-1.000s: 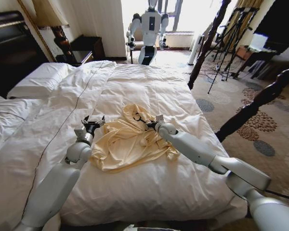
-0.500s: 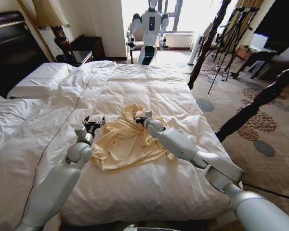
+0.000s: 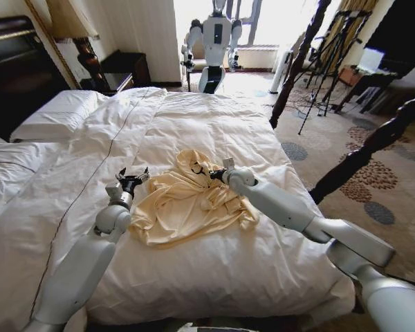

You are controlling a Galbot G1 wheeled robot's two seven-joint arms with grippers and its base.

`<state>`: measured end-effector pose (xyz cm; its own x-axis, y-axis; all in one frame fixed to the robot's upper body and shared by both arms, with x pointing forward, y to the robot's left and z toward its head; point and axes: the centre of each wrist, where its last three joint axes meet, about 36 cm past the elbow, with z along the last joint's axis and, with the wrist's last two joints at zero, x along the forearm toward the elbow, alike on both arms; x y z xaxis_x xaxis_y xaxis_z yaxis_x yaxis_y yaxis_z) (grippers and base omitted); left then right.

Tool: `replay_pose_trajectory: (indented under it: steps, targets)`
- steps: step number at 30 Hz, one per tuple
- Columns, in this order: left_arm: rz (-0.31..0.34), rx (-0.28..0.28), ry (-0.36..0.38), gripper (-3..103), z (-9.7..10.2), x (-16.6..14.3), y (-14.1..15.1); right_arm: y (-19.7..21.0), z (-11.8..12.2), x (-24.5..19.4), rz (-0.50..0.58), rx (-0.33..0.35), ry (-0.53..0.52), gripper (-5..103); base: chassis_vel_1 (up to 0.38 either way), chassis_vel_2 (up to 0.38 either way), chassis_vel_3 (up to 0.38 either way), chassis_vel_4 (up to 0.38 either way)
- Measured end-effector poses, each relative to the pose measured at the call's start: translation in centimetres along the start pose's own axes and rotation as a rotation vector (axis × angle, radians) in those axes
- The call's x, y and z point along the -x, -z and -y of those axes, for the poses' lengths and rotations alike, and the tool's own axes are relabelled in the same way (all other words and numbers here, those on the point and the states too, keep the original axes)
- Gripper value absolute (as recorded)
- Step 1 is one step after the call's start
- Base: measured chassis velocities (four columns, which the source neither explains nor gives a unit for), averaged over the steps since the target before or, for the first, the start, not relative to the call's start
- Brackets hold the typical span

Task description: Pick up the clothes from the bed and hang them on the clothes hanger.

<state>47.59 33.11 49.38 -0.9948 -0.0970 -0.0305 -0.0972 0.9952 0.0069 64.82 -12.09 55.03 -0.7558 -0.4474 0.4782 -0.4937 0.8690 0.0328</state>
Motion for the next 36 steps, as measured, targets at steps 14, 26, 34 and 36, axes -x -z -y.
replay_pose_trajectory:
  steps: [14,26,34,36]
  targets:
    - [0.007,-0.006,-0.007,100,-0.4,0.5,-0.2,3.2,-1.3,0.3,-0.129,0.273,0.046,59,0.0,0.0,0.0,0.0]
    - [0.006,-0.01,-0.012,100,-0.7,0.7,0.0,4.4,-4.0,-0.6,-0.006,0.138,-0.03,99,0.0,0.0,0.0,0.0]
    - [0.005,-0.022,-0.01,100,-0.9,0.5,0.0,5.4,0.6,-0.4,0.028,-0.12,-0.143,100,0.0,0.0,0.0,0.0]
    - [0.004,-0.023,-0.008,100,-1.0,0.5,0.0,5.2,1.4,-0.5,0.005,-0.145,-0.141,100,0.0,0.0,0.0,0.0]
